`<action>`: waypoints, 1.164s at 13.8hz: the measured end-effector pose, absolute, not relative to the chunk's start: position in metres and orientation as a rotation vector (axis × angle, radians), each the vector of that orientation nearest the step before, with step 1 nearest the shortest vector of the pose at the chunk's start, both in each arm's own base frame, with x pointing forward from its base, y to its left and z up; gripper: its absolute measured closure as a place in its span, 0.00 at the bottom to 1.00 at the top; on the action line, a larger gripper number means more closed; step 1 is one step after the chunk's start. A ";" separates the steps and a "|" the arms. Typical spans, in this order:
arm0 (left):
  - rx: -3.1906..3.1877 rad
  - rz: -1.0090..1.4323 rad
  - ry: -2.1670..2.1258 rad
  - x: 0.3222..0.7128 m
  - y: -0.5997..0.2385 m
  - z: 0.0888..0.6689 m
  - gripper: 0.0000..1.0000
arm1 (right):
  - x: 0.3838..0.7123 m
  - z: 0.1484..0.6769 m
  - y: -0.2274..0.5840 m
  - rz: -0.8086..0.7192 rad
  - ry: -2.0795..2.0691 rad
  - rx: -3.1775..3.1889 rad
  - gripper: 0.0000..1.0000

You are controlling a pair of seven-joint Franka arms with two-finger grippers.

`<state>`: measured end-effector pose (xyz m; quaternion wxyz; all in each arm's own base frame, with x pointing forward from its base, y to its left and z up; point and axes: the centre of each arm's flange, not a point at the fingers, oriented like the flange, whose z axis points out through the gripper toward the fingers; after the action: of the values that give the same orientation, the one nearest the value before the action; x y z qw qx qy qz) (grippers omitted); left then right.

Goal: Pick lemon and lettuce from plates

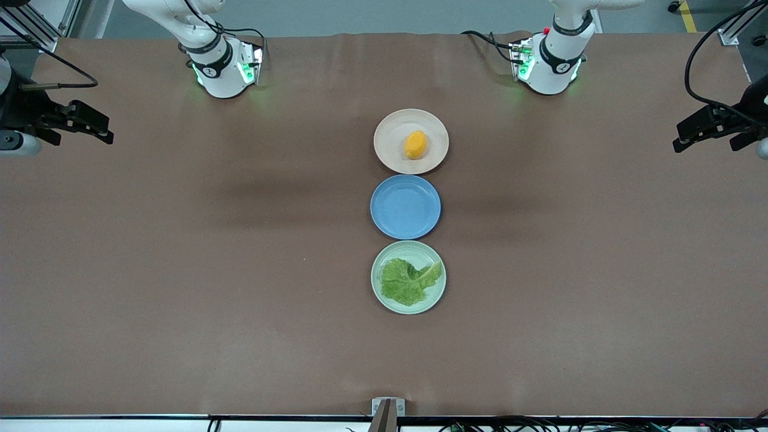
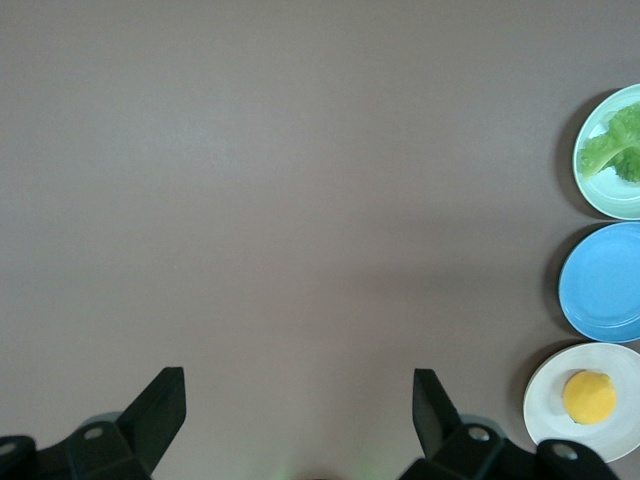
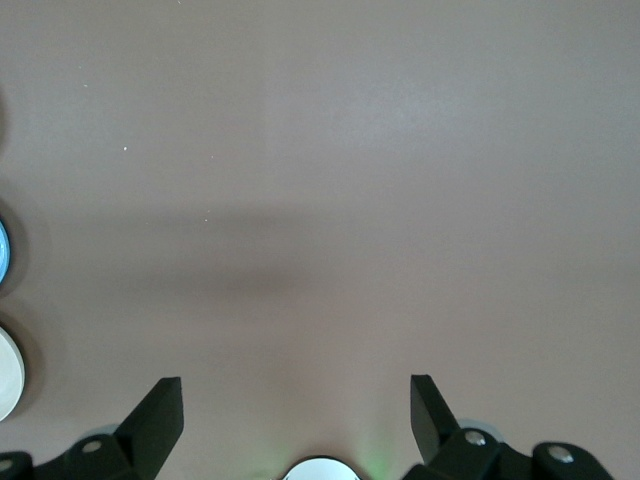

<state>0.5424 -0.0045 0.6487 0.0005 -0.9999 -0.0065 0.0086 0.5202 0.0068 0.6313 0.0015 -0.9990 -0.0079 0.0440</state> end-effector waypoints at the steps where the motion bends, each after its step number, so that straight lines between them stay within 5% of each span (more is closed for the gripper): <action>1: -3.141 0.027 -0.021 0.542 -0.004 0.649 0.00 | 0.520 0.631 0.007 0.135 -0.025 -3.135 0.00; 10: -3.160 0.045 -0.059 0.545 -0.018 0.643 0.00 | 0.521 0.632 0.008 0.128 -0.028 -3.136 0.00; 16: -3.140 0.204 -0.191 0.580 -0.141 0.556 0.00 | 0.521 0.631 0.010 0.129 -0.035 -3.135 0.00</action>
<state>0.5801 -0.1413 0.5557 -0.0052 -0.9960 -0.0605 0.0649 0.5210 0.0100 0.6311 0.0020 -0.9991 -0.0111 0.0411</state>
